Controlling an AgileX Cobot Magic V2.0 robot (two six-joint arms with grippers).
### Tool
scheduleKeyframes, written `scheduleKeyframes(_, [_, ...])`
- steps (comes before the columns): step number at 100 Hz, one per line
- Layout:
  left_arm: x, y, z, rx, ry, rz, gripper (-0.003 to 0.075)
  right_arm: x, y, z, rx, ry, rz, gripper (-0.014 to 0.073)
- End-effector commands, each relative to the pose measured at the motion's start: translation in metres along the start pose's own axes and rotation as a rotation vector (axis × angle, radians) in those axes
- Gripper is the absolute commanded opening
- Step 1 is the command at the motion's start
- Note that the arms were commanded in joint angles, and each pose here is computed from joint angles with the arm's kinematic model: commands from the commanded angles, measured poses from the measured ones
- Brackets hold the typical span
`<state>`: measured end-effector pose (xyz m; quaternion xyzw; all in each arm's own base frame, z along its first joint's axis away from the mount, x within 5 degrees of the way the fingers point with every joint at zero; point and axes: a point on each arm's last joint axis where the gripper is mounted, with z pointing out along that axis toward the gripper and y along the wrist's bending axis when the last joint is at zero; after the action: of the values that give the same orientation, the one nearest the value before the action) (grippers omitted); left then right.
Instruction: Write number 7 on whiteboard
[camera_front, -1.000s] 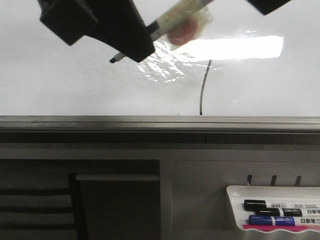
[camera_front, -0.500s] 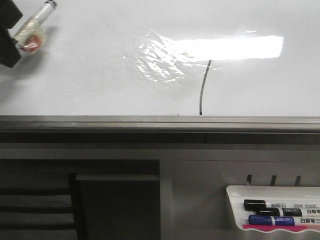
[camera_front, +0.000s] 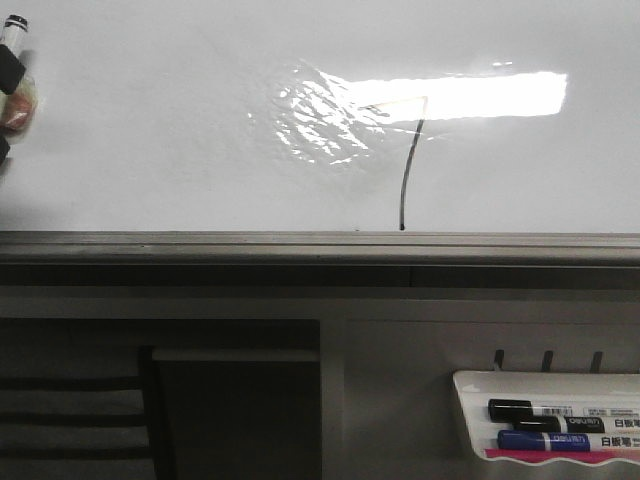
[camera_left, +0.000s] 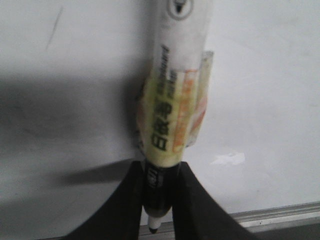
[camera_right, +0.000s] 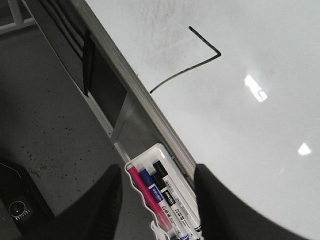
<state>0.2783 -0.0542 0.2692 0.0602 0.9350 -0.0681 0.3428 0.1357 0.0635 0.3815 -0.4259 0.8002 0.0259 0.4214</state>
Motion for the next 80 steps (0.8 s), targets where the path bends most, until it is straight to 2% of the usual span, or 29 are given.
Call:
scheduleKeyframes(1, [-0.016,-0.001,-0.009,0.007,-0.121,-0.029,-0.0020,-0.011,-0.007,-0.009,0.061,-0.085,0.001,0.0300])
scheduleKeyframes(33, [-0.017,-0.001,-0.011,0.012,-0.126,-0.037,0.0001,-0.011,-0.007,-0.009,0.061,-0.085,0.001,0.0300])
scheduleKeyframes(42, [-0.017,-0.001,-0.011,0.012,-0.126,-0.037,0.0069,-0.011,-0.007,-0.009,0.061,-0.085,0.001,0.0300])
scheduleKeyframes(64, [-0.019,-0.002,-0.018,0.014,-0.142,-0.032,0.0294,-0.011,-0.007,-0.009,0.064,-0.087,0.001,0.0300])
scheduleKeyframes(80, [-0.022,-0.004,-0.049,0.018,-0.224,-0.005,0.0315,-0.010,-0.007,-0.009,0.065,-0.071,0.039,0.0300])
